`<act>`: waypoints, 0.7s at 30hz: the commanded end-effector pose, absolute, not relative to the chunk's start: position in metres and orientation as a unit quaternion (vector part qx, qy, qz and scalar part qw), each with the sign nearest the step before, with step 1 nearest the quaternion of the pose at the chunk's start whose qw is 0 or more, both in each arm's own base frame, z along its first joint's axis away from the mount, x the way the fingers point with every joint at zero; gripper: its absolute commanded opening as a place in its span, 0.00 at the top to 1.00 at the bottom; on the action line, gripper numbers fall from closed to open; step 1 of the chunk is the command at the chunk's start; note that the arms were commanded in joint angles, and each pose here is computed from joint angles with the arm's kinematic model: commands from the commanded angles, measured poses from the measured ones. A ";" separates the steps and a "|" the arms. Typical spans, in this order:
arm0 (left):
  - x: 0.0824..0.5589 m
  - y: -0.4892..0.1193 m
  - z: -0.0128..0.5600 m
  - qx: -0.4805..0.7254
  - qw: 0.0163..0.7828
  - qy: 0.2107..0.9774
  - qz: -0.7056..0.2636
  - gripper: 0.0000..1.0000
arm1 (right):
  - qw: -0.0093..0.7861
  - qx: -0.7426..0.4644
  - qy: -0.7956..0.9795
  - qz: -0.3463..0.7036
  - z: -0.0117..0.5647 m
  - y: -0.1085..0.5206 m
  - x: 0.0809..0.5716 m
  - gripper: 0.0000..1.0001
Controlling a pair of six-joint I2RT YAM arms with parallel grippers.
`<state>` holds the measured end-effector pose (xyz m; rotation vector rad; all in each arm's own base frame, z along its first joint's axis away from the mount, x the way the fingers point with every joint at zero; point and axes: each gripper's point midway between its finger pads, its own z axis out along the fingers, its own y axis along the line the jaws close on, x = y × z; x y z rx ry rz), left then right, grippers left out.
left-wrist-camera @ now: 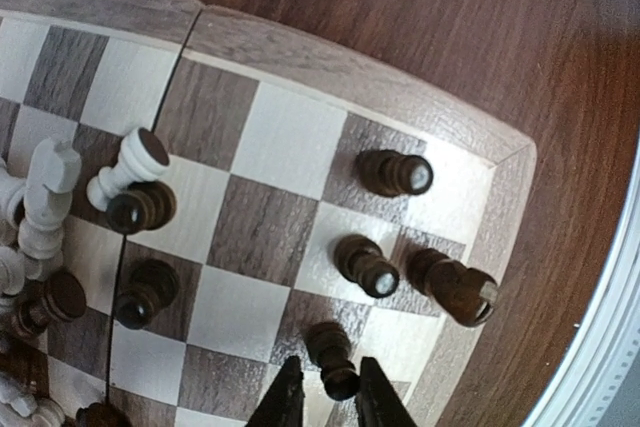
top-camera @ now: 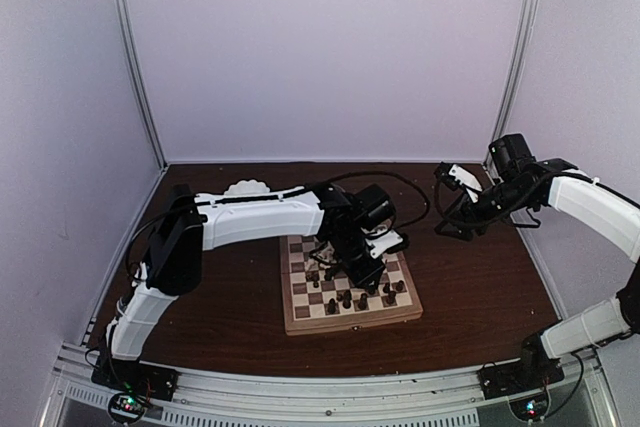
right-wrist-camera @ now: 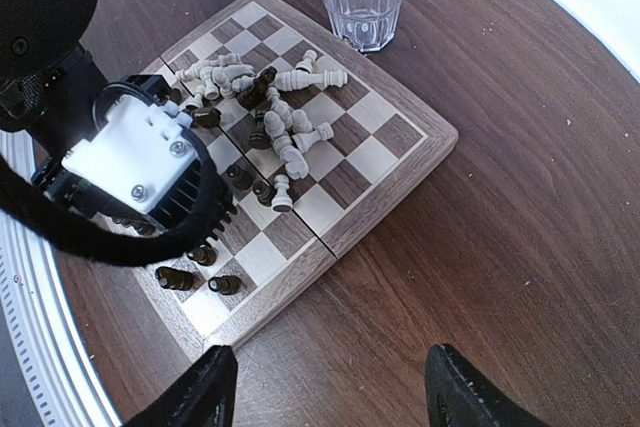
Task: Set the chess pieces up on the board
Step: Place the pawn on c7.
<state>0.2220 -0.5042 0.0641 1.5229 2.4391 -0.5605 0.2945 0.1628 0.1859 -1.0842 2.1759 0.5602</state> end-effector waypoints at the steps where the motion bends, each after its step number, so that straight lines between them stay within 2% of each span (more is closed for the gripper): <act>1: 0.220 -0.505 0.061 0.515 0.098 0.831 -0.187 0.76 | 0.310 -0.410 0.831 0.212 0.181 0.161 0.294 0.33; 12: 0.226 -0.510 0.109 0.522 0.146 0.815 -0.203 0.66 | 0.309 -0.409 0.831 0.214 0.181 0.161 0.294 0.33; 21: 0.263 -0.473 0.145 0.471 0.211 0.844 -0.148 0.65 | 0.306 -0.409 0.831 0.218 0.179 0.162 0.294 0.33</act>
